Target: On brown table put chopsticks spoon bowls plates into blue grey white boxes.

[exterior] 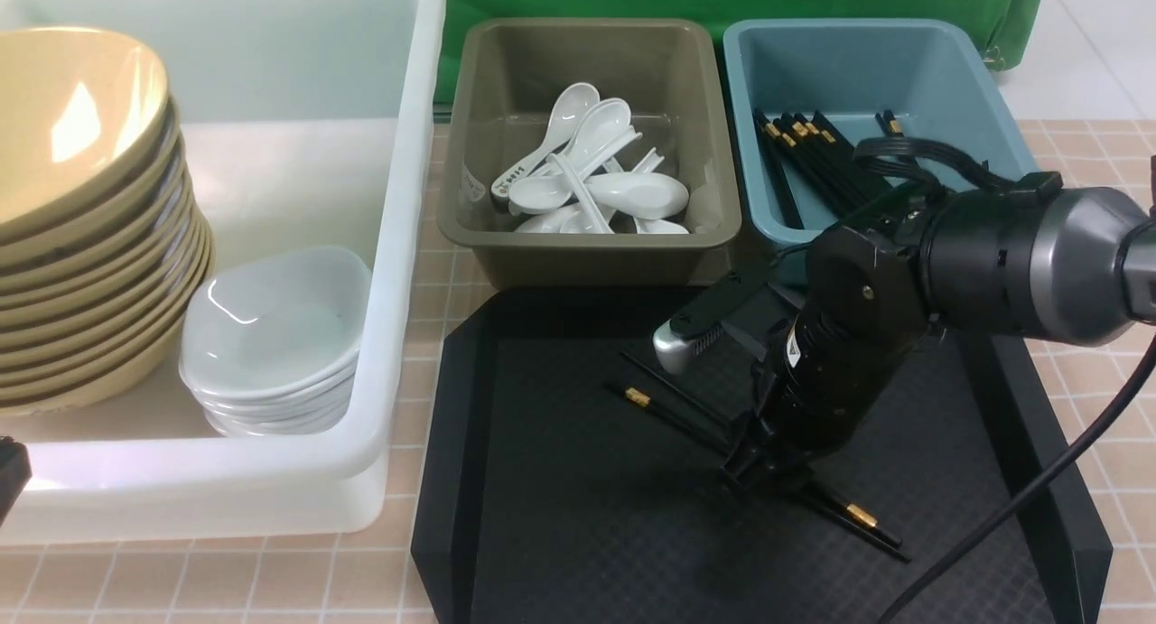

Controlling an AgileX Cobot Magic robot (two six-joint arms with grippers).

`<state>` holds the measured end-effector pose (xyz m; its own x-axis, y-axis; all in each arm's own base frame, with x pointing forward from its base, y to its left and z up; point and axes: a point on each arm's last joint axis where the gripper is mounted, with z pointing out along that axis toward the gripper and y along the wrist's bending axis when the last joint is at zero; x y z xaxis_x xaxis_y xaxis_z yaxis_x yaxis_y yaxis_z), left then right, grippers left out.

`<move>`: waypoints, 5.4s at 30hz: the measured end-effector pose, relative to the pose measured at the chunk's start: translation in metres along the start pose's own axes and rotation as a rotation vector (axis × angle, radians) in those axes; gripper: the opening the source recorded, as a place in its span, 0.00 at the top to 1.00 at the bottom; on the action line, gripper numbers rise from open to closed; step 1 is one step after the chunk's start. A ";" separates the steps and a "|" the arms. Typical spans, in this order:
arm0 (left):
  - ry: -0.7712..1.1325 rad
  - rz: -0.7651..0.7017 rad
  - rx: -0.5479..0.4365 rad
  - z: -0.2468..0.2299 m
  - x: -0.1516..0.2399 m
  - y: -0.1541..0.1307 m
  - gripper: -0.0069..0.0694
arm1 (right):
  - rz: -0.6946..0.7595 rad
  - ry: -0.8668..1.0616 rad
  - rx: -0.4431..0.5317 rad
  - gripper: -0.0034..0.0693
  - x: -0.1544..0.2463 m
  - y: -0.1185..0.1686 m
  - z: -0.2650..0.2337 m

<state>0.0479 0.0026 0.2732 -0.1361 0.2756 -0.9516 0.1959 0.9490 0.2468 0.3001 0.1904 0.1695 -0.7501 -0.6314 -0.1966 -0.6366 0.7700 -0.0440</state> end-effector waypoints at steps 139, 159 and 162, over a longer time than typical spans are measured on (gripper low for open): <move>0.004 -0.002 -0.015 0.000 0.000 0.001 0.92 | 0.184 -1.001 0.378 0.57 0.004 -0.103 -0.290; 0.004 -0.003 -0.015 0.000 0.000 0.001 0.92 | 0.077 -0.982 0.434 0.90 0.208 -0.014 -0.167; 0.004 -0.003 -0.015 0.000 0.000 0.001 0.92 | 0.100 -0.921 0.398 0.90 0.219 -0.011 -0.142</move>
<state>0.0481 0.0040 0.2731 -0.1407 0.2731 -0.9516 0.1810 0.9521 0.2465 0.1176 0.0309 0.2657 -0.2595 -0.3750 -0.8900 -0.3456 0.8965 -0.2770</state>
